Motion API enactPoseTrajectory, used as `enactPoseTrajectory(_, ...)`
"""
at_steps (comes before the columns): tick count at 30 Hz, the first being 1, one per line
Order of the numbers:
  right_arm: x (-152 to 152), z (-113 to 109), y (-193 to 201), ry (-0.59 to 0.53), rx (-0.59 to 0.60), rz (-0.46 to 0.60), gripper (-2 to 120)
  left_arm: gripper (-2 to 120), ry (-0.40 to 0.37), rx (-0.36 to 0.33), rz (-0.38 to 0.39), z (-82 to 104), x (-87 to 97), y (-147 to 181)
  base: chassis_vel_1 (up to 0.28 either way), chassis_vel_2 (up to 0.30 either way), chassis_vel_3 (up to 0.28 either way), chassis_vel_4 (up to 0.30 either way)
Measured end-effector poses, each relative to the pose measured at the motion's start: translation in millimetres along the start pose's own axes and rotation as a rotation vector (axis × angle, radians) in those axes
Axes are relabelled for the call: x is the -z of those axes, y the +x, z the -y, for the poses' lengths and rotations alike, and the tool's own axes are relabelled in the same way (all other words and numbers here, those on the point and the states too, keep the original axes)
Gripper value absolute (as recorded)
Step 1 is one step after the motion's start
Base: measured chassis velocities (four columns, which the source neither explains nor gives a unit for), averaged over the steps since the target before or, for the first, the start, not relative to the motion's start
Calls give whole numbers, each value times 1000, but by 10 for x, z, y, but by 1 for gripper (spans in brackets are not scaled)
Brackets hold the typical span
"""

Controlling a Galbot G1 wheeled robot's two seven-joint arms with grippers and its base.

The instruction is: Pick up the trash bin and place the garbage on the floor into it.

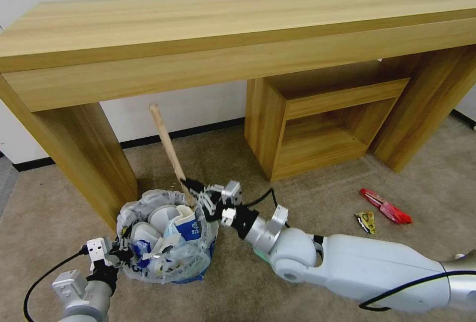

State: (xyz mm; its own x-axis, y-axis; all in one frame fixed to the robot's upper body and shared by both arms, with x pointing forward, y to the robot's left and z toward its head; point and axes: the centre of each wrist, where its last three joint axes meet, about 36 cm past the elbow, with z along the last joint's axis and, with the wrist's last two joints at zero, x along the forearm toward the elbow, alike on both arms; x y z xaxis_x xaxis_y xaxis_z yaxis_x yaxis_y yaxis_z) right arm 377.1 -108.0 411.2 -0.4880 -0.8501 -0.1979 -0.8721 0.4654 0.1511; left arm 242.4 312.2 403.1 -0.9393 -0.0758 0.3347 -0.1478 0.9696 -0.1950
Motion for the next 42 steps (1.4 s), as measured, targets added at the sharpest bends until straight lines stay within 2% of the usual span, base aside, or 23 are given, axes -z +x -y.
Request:
enactPoseTrajectory(8, -270, -9, 166, 5, -6, -54, 0, 3, 9, 1, 3, 30, -7, 2, 0, 0, 0, 0)
enactPoseTrajectory(28, -771, 19, 105, 48, 17, -130, 0, 3, 20, -5, 19, 92, 37, 76, 0, 0, 0, 0)
enactPoseTrajectory(42, -934, 84, -73, 88, 39, -136, 0, 3, 19, -10, 22, 93, 56, 94, 0, 0, 0, 0)
